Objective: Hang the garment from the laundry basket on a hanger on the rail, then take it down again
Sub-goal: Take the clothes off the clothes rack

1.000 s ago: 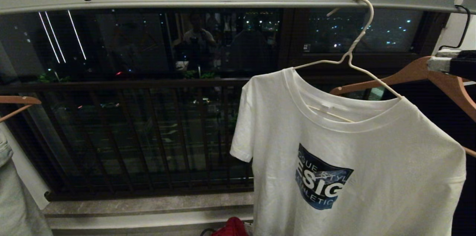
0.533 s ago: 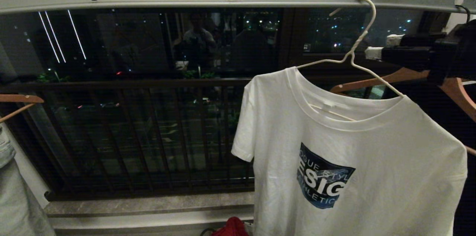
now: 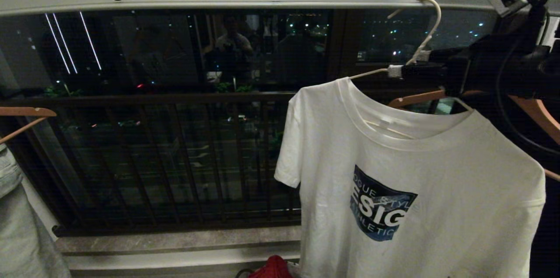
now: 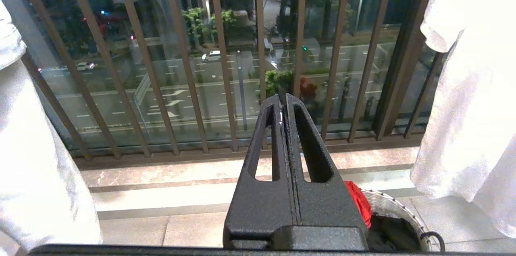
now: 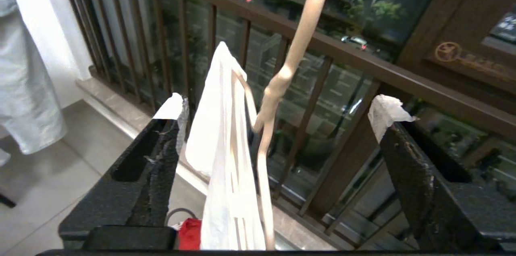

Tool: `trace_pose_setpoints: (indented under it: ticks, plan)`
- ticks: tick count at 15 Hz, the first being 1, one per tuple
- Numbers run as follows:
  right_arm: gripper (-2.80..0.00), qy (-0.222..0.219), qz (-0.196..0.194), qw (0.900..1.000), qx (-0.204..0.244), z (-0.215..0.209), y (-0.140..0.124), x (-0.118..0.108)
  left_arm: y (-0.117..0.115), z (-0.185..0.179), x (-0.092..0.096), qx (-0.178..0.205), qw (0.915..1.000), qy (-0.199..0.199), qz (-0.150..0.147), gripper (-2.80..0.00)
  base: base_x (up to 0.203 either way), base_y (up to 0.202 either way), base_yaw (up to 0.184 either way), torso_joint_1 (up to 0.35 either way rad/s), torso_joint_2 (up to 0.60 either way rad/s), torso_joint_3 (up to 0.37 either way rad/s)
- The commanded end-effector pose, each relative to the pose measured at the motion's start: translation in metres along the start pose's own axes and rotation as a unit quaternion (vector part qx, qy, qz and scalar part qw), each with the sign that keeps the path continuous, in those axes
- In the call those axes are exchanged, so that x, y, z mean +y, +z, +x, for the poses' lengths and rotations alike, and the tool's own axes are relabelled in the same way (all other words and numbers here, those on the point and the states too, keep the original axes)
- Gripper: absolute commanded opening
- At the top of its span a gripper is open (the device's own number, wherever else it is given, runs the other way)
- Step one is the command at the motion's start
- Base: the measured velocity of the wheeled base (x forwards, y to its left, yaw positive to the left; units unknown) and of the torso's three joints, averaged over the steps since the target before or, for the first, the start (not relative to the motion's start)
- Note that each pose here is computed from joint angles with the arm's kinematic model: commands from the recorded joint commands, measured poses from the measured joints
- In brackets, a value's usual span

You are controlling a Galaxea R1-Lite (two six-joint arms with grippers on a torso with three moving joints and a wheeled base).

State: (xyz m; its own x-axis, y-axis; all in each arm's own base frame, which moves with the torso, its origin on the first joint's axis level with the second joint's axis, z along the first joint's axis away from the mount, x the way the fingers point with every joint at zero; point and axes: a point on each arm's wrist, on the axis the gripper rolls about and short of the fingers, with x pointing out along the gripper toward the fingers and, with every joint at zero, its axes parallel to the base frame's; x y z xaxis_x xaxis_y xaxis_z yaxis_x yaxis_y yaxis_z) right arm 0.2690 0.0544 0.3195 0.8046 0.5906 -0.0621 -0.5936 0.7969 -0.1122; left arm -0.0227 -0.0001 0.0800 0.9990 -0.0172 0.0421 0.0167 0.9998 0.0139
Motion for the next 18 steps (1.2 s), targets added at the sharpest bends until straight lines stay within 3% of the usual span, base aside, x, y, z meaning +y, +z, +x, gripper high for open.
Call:
trace_pose_setpoints:
  ticks: [1,2,3,18]
  plan:
    - [0.00,0.006,0.005,1.000,0.010,0.017,-0.006,-0.006,-0.004,0.001,0.000,0.006,1.0000,0.000,0.000,-2.80,0.000,0.000,0.000,0.000,0.00,0.000]
    - [0.00,0.006,0.006,1.000,0.009,0.020,-0.006,-0.007,-0.004,0.001,0.000,0.007,1.0000,0.000,0.000,-2.80,0.000,0.000,0.000,0.000,0.00,0.000]
    - [-2.80,0.007,0.006,1.000,0.007,0.022,-0.005,-0.007,-0.004,0.001,0.000,0.006,1.0000,0.000,0.000,-2.80,0.000,0.000,0.000,0.000,0.00,0.000]
    - [-2.80,0.013,-0.001,1.000,-0.002,0.035,0.004,0.006,-0.004,0.001,0.000,0.006,1.0000,0.000,0.000,-2.80,0.000,0.000,0.000,0.000,0.00,0.000]
